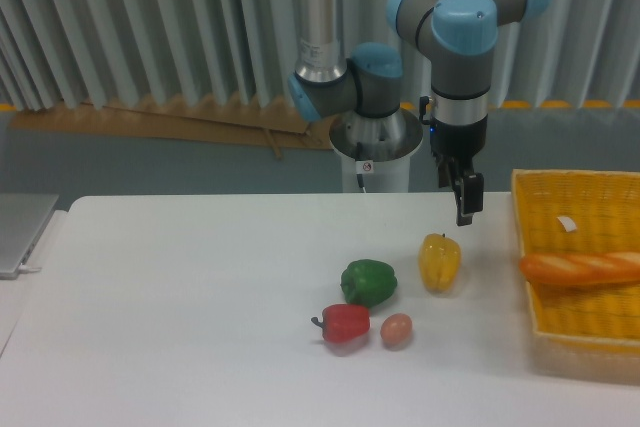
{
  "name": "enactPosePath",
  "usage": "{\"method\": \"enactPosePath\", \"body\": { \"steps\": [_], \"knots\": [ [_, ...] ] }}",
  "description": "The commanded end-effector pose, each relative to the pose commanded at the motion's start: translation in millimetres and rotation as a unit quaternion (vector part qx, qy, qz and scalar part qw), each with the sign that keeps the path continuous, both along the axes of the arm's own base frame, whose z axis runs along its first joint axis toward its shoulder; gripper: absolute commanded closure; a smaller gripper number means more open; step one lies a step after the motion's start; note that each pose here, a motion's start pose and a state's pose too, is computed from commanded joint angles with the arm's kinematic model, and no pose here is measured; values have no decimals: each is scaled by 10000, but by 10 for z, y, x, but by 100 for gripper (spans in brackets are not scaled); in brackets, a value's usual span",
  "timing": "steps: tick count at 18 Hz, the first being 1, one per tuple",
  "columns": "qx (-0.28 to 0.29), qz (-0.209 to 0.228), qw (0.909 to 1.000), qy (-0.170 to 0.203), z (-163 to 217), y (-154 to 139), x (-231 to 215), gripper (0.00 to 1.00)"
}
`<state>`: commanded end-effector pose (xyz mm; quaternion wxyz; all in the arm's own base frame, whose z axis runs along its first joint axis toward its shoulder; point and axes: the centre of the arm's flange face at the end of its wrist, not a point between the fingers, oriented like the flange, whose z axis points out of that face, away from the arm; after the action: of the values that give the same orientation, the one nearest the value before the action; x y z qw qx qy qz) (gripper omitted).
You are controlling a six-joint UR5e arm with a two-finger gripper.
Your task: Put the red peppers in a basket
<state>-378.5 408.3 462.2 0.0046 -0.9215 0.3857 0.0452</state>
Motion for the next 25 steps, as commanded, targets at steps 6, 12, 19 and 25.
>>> {"method": "enactPosePath", "body": {
  "steps": [6,12,19,25],
  "knots": [
    [-5,0,10000,-6,-8,-3,-10,0],
    [-13,8,10000,-19,-24,-2,-12,0],
    [-14,23,10000,-19,-24,-25,-37,0],
    [-14,46,10000,-18,-24,-49,-62,0]
  ]
}}
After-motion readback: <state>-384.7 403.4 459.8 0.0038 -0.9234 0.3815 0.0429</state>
